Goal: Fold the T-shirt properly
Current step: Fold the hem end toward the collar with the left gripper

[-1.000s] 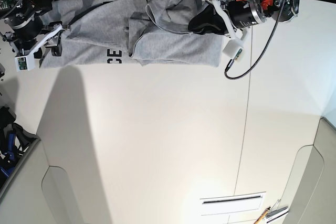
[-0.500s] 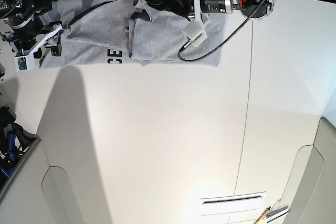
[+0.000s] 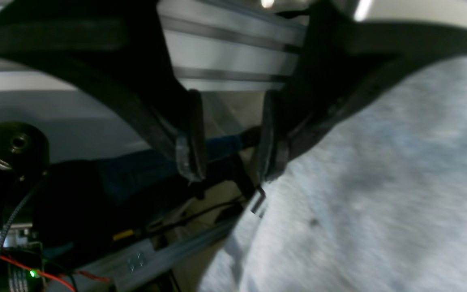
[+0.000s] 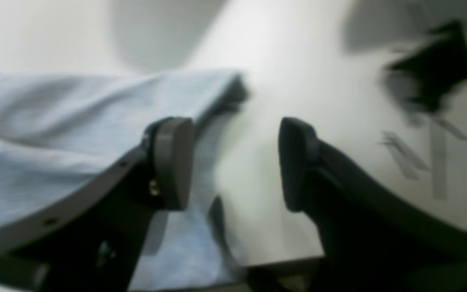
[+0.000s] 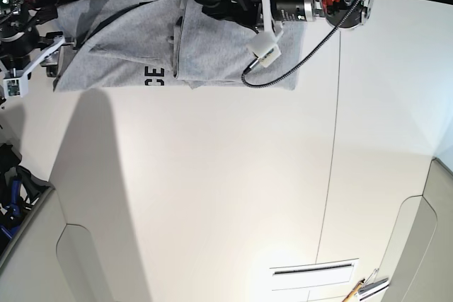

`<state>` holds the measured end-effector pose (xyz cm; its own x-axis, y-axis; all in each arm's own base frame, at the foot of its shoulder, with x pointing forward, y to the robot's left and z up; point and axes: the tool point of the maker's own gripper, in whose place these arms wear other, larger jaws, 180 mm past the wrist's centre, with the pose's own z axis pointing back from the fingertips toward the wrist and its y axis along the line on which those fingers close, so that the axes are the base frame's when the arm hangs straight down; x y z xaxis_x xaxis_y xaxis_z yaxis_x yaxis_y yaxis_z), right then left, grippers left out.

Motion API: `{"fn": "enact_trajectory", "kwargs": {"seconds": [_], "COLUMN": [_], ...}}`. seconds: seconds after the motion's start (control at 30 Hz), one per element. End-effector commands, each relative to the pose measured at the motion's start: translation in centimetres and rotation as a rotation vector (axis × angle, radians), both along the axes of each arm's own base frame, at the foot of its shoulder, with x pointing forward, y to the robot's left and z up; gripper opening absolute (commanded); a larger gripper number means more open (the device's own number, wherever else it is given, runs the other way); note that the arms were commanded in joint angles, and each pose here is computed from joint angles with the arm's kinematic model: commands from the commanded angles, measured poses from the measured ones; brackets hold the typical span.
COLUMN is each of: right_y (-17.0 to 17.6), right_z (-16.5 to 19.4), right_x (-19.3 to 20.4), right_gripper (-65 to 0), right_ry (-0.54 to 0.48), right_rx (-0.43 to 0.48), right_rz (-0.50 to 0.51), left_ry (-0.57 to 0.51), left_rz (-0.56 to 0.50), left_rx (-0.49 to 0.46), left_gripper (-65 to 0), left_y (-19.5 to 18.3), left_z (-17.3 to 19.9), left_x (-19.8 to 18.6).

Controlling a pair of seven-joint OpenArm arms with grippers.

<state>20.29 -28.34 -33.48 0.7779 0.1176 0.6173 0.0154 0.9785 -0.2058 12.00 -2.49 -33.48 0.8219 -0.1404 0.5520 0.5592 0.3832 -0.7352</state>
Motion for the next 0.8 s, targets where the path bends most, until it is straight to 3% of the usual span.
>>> {"fn": "enact_trajectory", "kwargs": {"seconds": [0.0, 0.13, 0.33, 0.43, 0.57, 0.77], "right_y": [-0.9, -2.0, 0.2, 1.7, 1.6, 1.4], "right_z": [1.2, 0.6, -3.0, -4.1, -4.9, -4.7], "right_x": [0.4, 0.0, -0.9, -1.1, -0.8, -0.3], "right_gripper": [-31.6, -31.6, -31.5, -25.5, -23.0, -23.0], "right_ry": [-0.043, -0.058, -0.020, 0.011, 0.007, -0.009], "right_rx": [-0.016, 0.105, 0.455, 0.604, 0.653, 0.647], "right_rz": [-0.013, -0.038, 0.019, 0.037, 0.011, 0.007], "left_ry": [-0.029, -0.037, -0.061, -0.069, -0.070, -0.072], "left_rz": [0.016, 0.035, 0.034, 0.038, 0.038, 0.038], "left_rx": [-0.034, -0.025, -0.025, -0.027, -0.020, -0.016], "left_gripper": [-39.8, -39.8, -39.8, -39.8, -39.8, -39.8], "left_y": [0.0, 0.5, 0.5, 0.5, 0.6, 0.6], "left_z": [1.0, 1.0, 1.3, 1.4, 1.3, 1.2], "left_x": [0.6, 1.1, 1.9, 2.1, 2.1, 2.2]}}
